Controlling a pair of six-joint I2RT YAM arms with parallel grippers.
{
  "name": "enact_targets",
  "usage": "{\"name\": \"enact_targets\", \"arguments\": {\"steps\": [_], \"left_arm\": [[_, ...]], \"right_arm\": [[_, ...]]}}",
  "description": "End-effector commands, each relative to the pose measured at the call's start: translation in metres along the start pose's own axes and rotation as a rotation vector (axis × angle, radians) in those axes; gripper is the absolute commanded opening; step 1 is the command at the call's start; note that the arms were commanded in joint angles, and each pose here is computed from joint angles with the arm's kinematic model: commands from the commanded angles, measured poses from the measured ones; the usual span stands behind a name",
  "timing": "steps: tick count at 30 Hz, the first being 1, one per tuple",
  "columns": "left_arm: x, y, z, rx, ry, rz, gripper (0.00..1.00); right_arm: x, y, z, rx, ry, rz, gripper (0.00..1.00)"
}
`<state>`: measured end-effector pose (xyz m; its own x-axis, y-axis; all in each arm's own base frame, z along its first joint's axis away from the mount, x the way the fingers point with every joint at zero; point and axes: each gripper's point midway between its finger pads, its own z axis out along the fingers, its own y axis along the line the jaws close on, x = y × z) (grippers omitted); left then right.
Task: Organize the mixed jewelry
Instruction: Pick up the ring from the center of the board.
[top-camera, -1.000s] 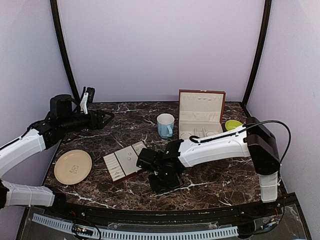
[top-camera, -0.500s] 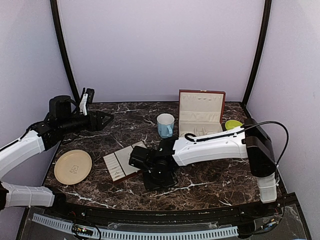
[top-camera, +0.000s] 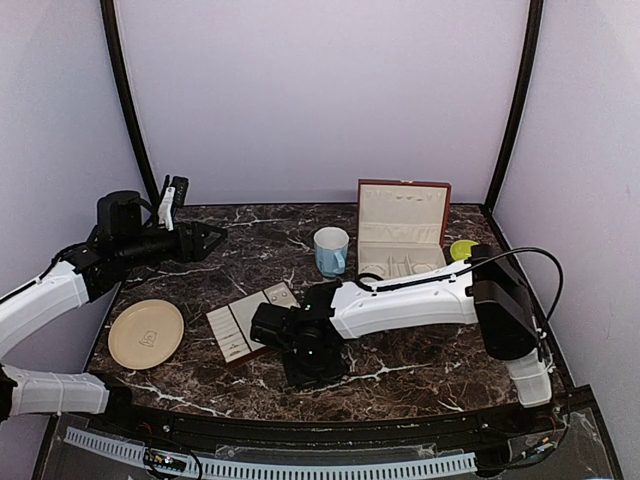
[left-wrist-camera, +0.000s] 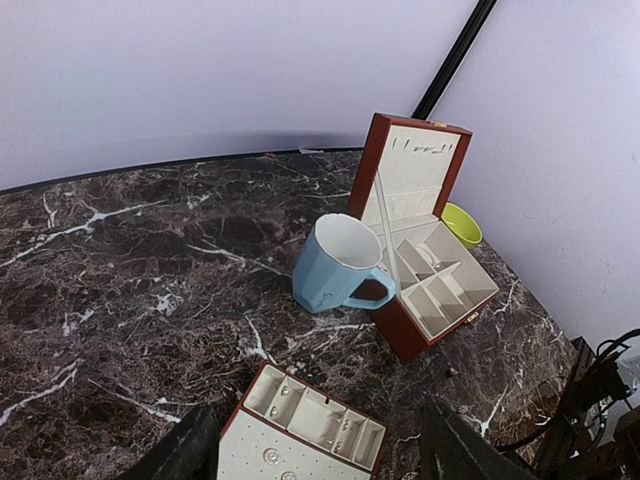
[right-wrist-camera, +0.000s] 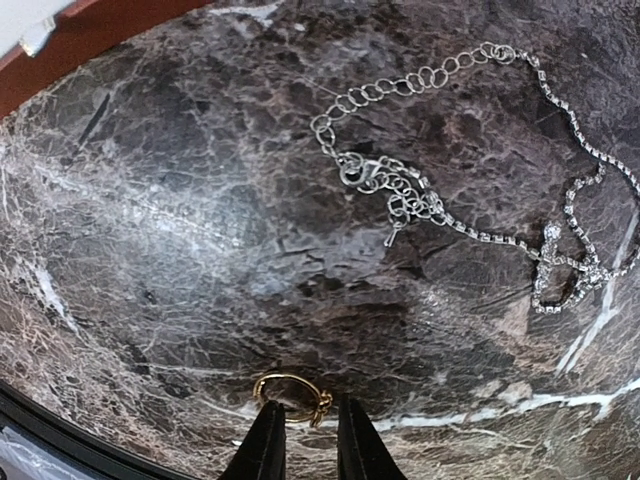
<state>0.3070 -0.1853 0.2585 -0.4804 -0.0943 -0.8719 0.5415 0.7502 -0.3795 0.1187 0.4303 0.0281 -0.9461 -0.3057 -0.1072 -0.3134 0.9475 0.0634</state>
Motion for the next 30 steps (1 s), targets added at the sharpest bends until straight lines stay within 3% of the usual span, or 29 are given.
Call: {"name": "enact_targets", "arguments": {"steps": [1, 11, 20, 30], "left_arm": [[-0.001, -0.003, -0.006, 0.012, -0.017, 0.012, 0.71], [-0.004, -0.004, -0.009, 0.008, -0.031, 0.019, 0.71], [-0.003, -0.002, -0.009, 0.000, -0.030, 0.023, 0.71], [0.015, -0.003, -0.002, 0.047, -0.009, -0.062, 0.70]], "right_arm": [[0.004, -0.001, 0.002, 0.047, -0.002, -0.005, 0.19], [0.008, -0.008, 0.012, 0.086, 0.015, -0.004, 0.14], [0.005, -0.010, 0.019, 0.109, -0.003, -0.019, 0.00], [-0.037, -0.015, -0.022, -0.010, -0.218, 0.037, 0.00]]}}
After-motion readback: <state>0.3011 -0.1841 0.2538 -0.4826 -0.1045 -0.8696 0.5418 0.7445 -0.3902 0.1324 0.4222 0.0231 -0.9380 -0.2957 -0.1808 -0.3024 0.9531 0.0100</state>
